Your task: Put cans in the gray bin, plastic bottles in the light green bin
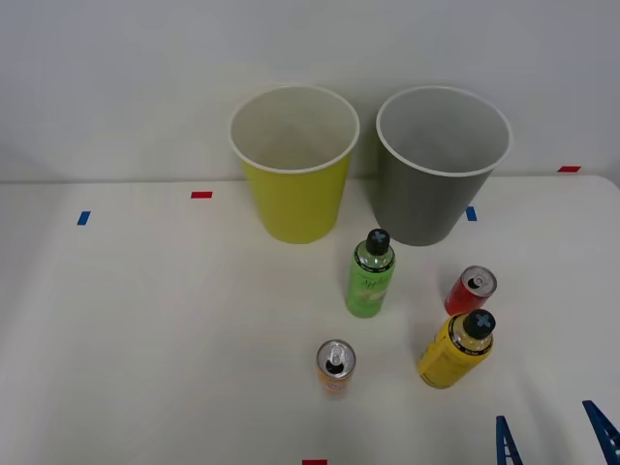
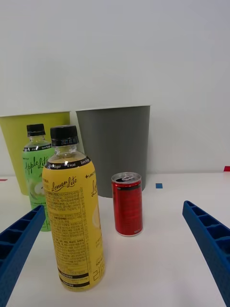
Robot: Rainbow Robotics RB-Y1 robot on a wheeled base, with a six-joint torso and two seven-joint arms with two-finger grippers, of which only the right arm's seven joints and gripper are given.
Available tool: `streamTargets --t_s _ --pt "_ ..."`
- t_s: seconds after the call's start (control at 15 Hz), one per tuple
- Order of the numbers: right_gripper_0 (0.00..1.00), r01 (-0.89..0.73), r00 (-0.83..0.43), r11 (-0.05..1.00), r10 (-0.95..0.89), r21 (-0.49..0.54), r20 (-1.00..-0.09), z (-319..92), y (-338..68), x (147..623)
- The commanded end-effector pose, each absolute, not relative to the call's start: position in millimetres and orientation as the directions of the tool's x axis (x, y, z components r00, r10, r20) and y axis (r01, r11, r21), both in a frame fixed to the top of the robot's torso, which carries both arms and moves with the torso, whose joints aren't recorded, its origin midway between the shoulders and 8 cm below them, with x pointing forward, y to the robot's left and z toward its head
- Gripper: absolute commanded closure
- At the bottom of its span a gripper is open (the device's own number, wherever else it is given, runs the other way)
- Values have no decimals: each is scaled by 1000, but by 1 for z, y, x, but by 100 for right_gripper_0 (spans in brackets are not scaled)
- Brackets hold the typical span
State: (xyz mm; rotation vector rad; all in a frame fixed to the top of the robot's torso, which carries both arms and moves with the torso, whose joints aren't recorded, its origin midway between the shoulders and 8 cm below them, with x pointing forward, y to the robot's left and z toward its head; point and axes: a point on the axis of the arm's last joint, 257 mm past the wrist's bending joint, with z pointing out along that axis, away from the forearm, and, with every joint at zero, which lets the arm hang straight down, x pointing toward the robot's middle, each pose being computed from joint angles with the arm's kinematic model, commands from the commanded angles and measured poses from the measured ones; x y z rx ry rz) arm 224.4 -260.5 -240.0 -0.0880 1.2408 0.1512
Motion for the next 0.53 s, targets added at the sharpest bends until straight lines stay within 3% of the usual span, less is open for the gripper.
streamTargets --t_s 0.07,0.47,0.53 --pt "0 -162 316 987 67 15 -946 -240 -260 224" --pt "0 -162 316 987 67 15 -946 -240 -260 224" --pt "0 -152 282 988 78 36 -956 -255 -262 225"
